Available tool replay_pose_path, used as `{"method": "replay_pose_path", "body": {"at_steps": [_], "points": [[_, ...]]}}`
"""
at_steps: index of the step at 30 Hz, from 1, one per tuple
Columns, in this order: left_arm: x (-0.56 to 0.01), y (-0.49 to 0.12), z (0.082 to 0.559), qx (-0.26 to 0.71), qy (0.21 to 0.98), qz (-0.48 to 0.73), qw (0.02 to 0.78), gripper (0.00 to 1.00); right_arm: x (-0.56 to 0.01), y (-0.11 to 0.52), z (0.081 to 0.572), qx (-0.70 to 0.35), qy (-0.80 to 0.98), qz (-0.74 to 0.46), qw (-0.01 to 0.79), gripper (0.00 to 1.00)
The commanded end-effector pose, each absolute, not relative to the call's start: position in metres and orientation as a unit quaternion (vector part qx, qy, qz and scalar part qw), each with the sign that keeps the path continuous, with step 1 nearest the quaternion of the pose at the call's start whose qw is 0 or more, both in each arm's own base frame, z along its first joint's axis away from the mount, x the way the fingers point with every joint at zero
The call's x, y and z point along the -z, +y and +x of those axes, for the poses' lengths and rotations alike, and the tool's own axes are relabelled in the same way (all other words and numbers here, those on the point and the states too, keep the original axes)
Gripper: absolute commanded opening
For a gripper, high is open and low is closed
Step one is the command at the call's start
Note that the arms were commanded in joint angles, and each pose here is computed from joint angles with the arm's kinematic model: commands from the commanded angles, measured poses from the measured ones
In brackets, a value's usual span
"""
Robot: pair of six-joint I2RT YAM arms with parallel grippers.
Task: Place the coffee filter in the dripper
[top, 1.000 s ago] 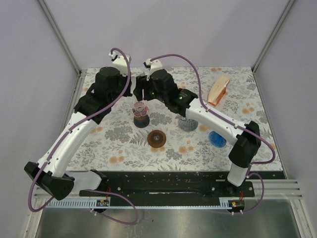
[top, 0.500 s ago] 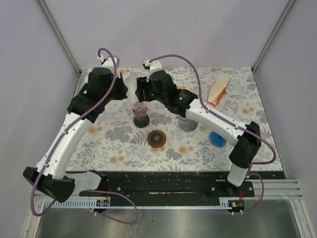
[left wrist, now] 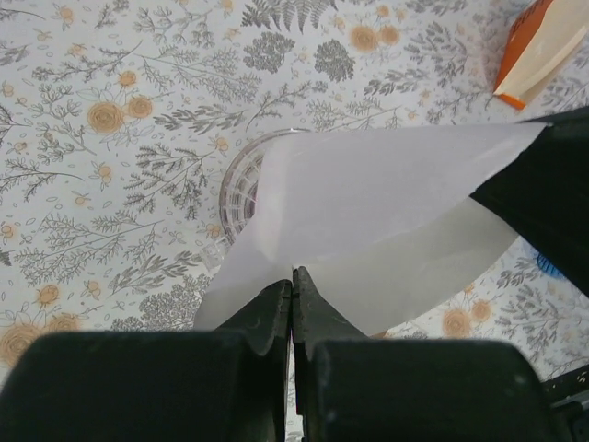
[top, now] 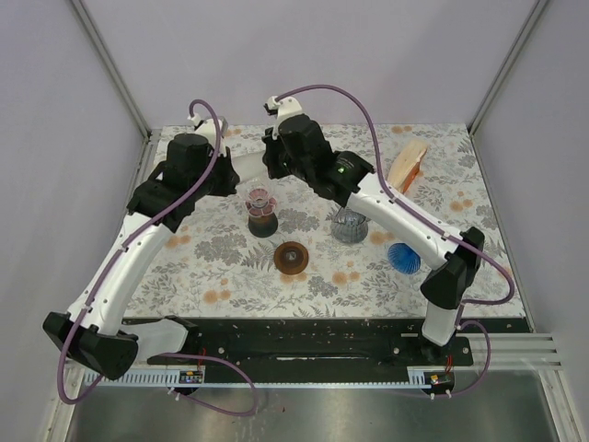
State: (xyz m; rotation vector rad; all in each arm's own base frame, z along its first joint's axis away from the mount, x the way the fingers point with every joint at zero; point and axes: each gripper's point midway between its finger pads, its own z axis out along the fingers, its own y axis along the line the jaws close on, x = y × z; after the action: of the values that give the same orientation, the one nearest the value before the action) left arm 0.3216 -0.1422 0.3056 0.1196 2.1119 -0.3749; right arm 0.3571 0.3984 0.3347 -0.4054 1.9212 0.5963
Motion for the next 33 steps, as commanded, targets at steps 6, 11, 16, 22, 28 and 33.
{"method": "replay_pose_path", "body": {"at_steps": [6, 11, 16, 22, 28, 33], "points": [[-0.287, -0.144, 0.323, 0.150, 0.878, 0.098, 0.445, 0.00, -0.306, 0.377, 0.368, -0.251, 0.859, -0.183, 0.407, 0.00], [-0.279, -0.150, 0.322, 0.164, 0.886, 0.114, 0.419, 0.08, -0.294, 0.384, 0.364, -0.257, 0.871, -0.201, 0.368, 0.00], [-0.275, -0.146, 0.327, 0.153, 0.888, 0.117, 0.417, 0.28, -0.282, 0.386, 0.363, -0.249, 0.880, -0.210, 0.346, 0.00], [-0.287, -0.135, 0.341, 0.121, 0.877, 0.118, 0.449, 0.50, -0.280, 0.388, 0.369, -0.240, 0.881, -0.217, 0.346, 0.00], [-0.286, -0.136, 0.352, 0.112, 0.875, 0.123, 0.454, 0.58, -0.266, 0.395, 0.377, -0.234, 0.887, -0.221, 0.332, 0.00], [-0.279, -0.137, 0.358, 0.111, 0.879, 0.122, 0.448, 0.61, -0.261, 0.400, 0.381, -0.238, 0.886, -0.225, 0.329, 0.00]]}}
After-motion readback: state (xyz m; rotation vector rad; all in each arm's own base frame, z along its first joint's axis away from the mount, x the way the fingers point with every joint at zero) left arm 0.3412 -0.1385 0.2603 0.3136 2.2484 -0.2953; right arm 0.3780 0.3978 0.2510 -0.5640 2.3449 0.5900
